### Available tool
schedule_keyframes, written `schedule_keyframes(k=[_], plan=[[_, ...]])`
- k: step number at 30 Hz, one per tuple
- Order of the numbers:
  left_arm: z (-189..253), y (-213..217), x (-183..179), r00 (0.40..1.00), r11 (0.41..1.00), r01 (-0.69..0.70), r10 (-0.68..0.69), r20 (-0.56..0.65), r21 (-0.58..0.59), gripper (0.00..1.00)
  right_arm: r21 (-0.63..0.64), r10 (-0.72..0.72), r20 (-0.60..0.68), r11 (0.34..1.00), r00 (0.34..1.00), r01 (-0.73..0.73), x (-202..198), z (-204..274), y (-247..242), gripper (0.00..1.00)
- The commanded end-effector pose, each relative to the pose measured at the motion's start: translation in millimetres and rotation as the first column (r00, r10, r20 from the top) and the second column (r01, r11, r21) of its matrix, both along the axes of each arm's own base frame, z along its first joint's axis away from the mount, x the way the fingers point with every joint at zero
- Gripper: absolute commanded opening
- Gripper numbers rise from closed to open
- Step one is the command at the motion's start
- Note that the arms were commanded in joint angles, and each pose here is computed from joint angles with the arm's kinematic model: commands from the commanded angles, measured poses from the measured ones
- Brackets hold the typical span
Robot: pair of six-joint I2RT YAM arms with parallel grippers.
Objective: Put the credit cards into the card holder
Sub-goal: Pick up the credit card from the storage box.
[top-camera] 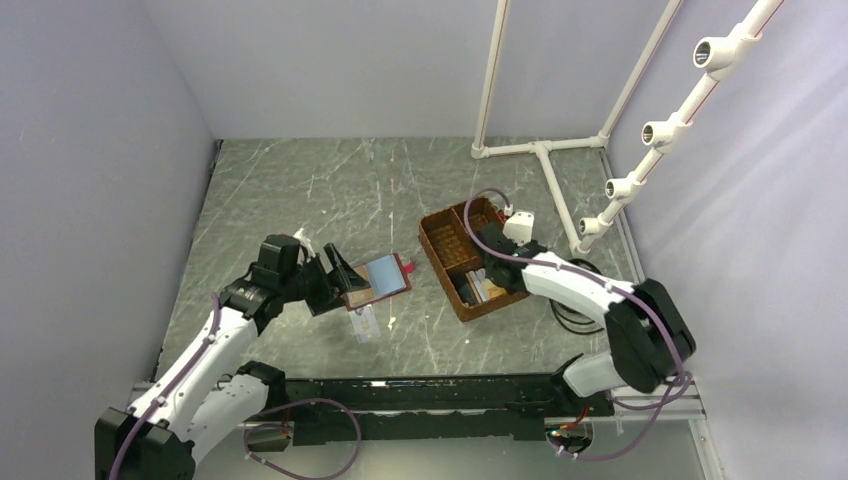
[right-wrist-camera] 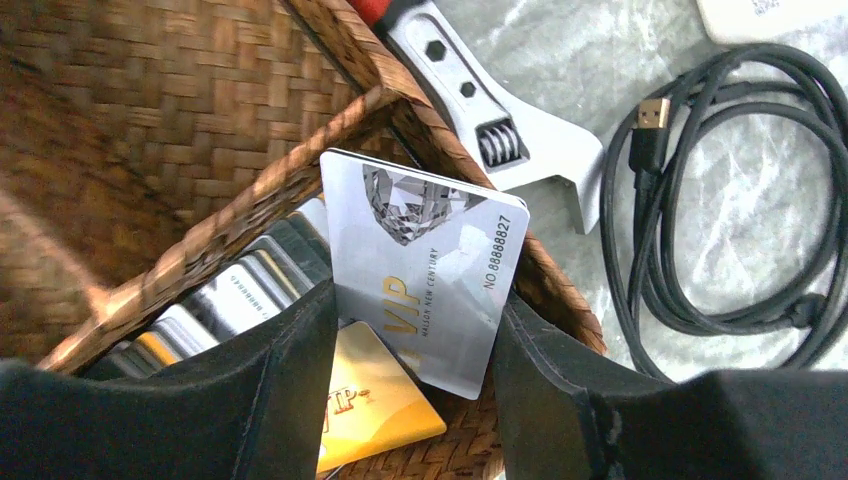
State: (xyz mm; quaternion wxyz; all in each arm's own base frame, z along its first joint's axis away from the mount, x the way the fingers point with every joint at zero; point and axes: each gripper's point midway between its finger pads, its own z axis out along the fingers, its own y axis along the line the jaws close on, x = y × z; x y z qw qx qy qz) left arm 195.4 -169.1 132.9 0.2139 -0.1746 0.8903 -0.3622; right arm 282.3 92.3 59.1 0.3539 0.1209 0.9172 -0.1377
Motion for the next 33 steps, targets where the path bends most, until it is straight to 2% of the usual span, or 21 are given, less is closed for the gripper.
schedule_keyframes(k=[1,5,10,14,16,20,22,26,29,33], plan=[[35.8,-24.7,21.2,0.986,0.989,0.115,-0.102,0.131,-0.095,0.85,0.112,0.113,0.154,0.985,0.982,-0.131,18.1,29.2,22.7,0.03],[47.5,-48.1,35.9,0.970,0.969,0.197,-0.171,0.174,-0.147,0.85,0.173,0.187,0.244,0.957,0.952,-0.233,20.1,43.1,33.5,0.00],[57.5,-83.8,56.7,0.938,0.944,0.297,-0.261,0.227,-0.146,0.85,0.248,0.252,0.388,0.898,0.886,-0.364,23.3,66.3,42.3,0.00],[65.5,-124.0,74.2,0.899,0.910,0.389,-0.342,0.273,-0.143,0.84,0.287,0.239,0.481,0.866,0.844,-0.409,26.9,78.7,39.6,0.00],[68.9,-144.7,79.6,0.877,0.891,0.433,-0.380,0.295,-0.138,0.83,0.301,0.233,0.497,0.857,0.836,-0.418,29.3,81.2,36.9,0.00],[64.9,-172.4,89.4,0.853,0.868,0.482,-0.433,0.292,-0.120,0.79,0.358,0.234,0.437,0.840,0.868,-0.407,33.4,74.4,37.8,0.00],[61.6,-182.2,93.7,0.845,0.856,0.500,-0.449,0.292,-0.132,0.77,0.395,0.267,0.423,0.806,0.866,-0.441,29.9,70.7,47.2,0.00],[55.9,-200.0,106.2,0.819,0.824,0.545,-0.483,0.310,-0.154,0.73,0.408,0.303,0.468,0.759,0.830,-0.507,24.9,71.5,55.2,0.00],[48.4,-212.1,114.5,0.806,0.801,0.572,-0.510,0.301,-0.175,0.66,0.414,0.360,0.495,0.703,0.791,-0.579,20.3,69.4,64.6,0.00],[41.9,-229.0,124.4,0.795,0.772,0.594,-0.523,0.306,-0.224,0.71,0.413,0.373,0.542,0.663,0.754,-0.624,18.4,67.5,67.1,0.00]])
